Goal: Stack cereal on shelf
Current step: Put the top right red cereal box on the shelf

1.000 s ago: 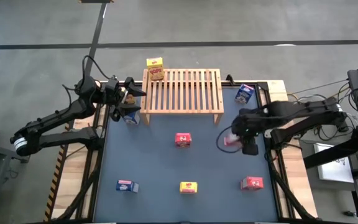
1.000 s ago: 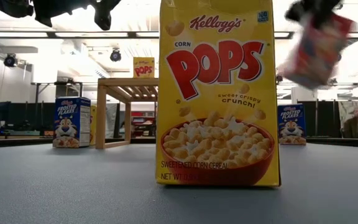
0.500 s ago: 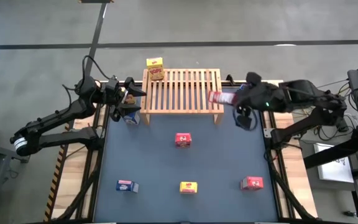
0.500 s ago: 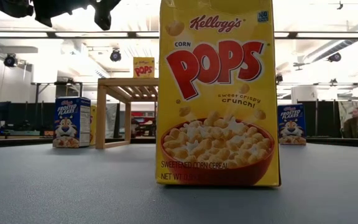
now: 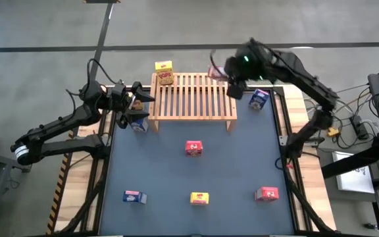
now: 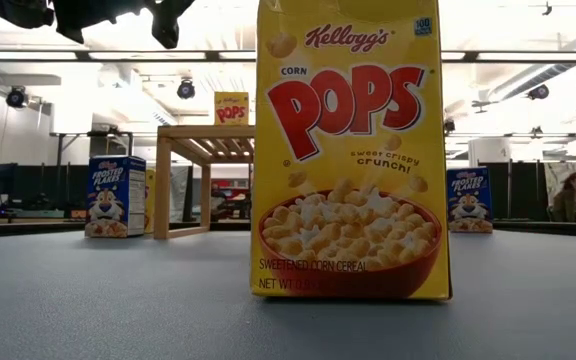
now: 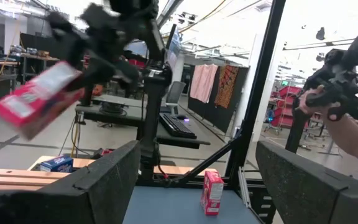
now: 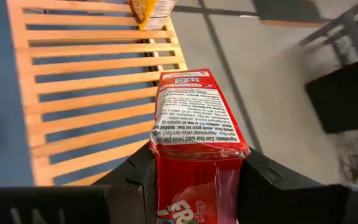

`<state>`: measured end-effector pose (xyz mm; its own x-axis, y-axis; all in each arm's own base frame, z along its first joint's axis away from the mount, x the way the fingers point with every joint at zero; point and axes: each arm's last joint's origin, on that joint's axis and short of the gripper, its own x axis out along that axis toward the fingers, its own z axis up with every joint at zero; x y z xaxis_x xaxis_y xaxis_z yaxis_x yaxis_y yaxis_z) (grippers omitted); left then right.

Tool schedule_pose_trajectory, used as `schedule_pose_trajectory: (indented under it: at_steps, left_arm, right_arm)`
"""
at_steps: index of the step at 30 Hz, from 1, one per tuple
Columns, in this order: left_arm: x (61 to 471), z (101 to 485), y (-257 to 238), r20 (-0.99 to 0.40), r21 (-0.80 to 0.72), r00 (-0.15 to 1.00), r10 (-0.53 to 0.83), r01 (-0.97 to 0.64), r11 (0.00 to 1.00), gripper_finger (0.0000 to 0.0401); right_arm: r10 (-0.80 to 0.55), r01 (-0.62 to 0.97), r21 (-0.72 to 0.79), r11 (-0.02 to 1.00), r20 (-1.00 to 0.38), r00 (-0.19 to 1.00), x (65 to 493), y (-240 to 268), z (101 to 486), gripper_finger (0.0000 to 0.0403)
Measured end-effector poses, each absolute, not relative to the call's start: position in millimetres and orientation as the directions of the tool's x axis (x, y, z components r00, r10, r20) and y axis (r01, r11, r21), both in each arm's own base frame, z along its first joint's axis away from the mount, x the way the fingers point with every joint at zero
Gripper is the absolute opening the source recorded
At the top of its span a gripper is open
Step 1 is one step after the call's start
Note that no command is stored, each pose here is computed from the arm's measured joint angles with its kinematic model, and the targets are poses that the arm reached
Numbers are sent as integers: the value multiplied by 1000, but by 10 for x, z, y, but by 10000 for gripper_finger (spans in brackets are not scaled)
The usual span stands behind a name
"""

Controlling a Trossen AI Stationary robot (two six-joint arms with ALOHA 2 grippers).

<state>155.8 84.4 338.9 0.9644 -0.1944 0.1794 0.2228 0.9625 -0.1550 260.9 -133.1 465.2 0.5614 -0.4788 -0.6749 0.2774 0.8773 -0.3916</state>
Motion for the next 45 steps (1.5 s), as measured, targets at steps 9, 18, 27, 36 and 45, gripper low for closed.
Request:
schedule_pose_trajectory:
  at_steps: [9,18,27,36,45]
  left_arm:
    - [1557,3389,845,179,-155,964,-194,222,963,304]
    - [1557,3389,845,179,-155,965,-194,222,963,304]
    - [1557,3388,845,179,-168,965,-194,224,960,304]
    - [1557,3388,845,179,-168,965,-194,224,960,304]
    - [1558,3388,845,178,-162,965,-194,223,961,304]
  right_arm:
    - [-426,185,-383,905,-810,404,2814,-1946,4428,137]
    - [-315,158,-273,949,-832,456,2960,-2219,4212,137]
    - [-336,157,-298,942,-867,367,2972,-2272,4102,137]
    - [-327,153,-294,944,-899,293,2882,-2222,4102,137]
    - [-343,154,-310,938,-891,297,2807,-2172,4196,137]
